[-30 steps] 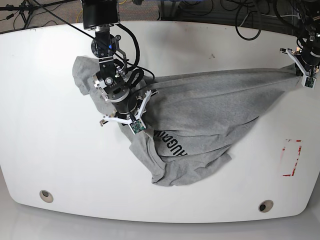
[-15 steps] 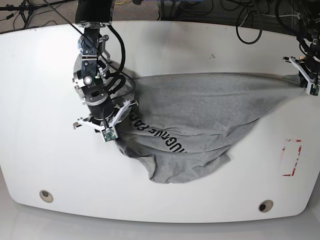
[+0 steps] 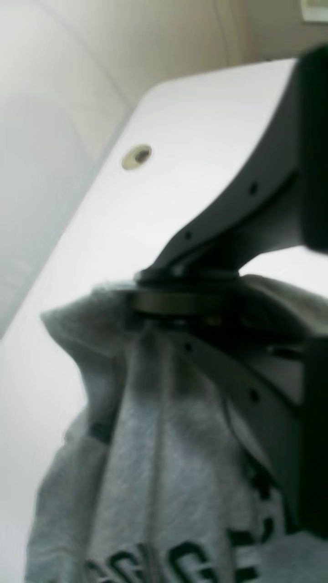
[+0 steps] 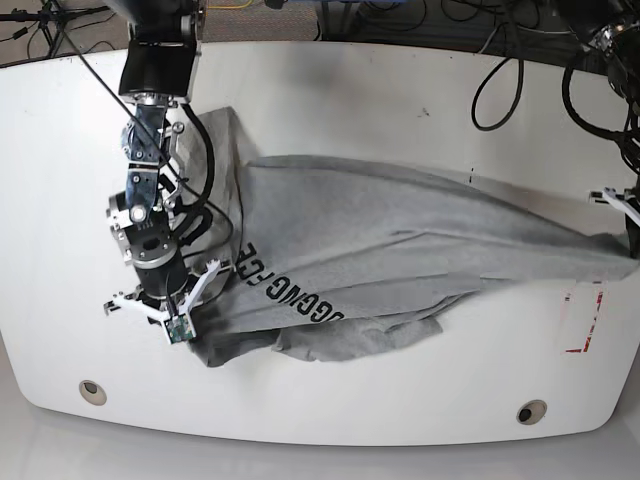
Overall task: Fold the T-shirt properly
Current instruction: 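Lift and swing the shirt with both grippers to spread it out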
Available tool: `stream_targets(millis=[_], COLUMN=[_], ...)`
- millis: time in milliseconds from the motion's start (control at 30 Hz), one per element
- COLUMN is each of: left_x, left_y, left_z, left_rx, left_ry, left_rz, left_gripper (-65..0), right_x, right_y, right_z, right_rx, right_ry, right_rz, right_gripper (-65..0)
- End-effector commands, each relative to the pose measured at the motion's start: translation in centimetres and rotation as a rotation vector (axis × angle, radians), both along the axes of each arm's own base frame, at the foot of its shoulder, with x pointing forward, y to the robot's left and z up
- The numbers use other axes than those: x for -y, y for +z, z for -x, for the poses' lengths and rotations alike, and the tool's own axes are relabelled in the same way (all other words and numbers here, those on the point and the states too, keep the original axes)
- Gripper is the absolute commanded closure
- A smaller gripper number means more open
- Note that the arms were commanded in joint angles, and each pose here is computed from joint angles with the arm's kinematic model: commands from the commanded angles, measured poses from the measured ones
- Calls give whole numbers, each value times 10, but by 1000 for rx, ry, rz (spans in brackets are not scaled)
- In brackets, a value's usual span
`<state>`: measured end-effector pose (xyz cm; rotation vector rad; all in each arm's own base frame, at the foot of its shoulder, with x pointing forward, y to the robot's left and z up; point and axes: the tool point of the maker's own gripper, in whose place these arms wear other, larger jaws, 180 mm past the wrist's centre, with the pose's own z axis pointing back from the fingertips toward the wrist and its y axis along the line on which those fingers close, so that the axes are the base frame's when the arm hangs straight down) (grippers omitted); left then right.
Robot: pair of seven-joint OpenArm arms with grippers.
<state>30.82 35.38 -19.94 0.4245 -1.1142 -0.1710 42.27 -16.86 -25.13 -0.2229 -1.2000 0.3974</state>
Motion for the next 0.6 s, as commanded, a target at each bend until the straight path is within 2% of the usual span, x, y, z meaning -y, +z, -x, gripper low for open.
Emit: stream_targets(millis=[0, 133, 333, 567], left_x=[2, 1, 7, 16], left_y=[36, 61, 125, 202], left_z=[-18, -36, -67, -86], left_rx=[91, 125, 229, 358], left_ry=[-9, 25, 54, 76], left_rz=[-30, -61, -124, -143], left_gripper=[0, 0, 0, 0], right_x=[4, 9, 20, 31], right_y=[44, 61, 108, 171], right_z=[-23, -40, -65, -87], right_rx=[111, 123, 173, 231], right_ry=[25, 37, 35, 21], right_rz=[24, 54, 102, 144], right_gripper=[0, 0, 0, 0])
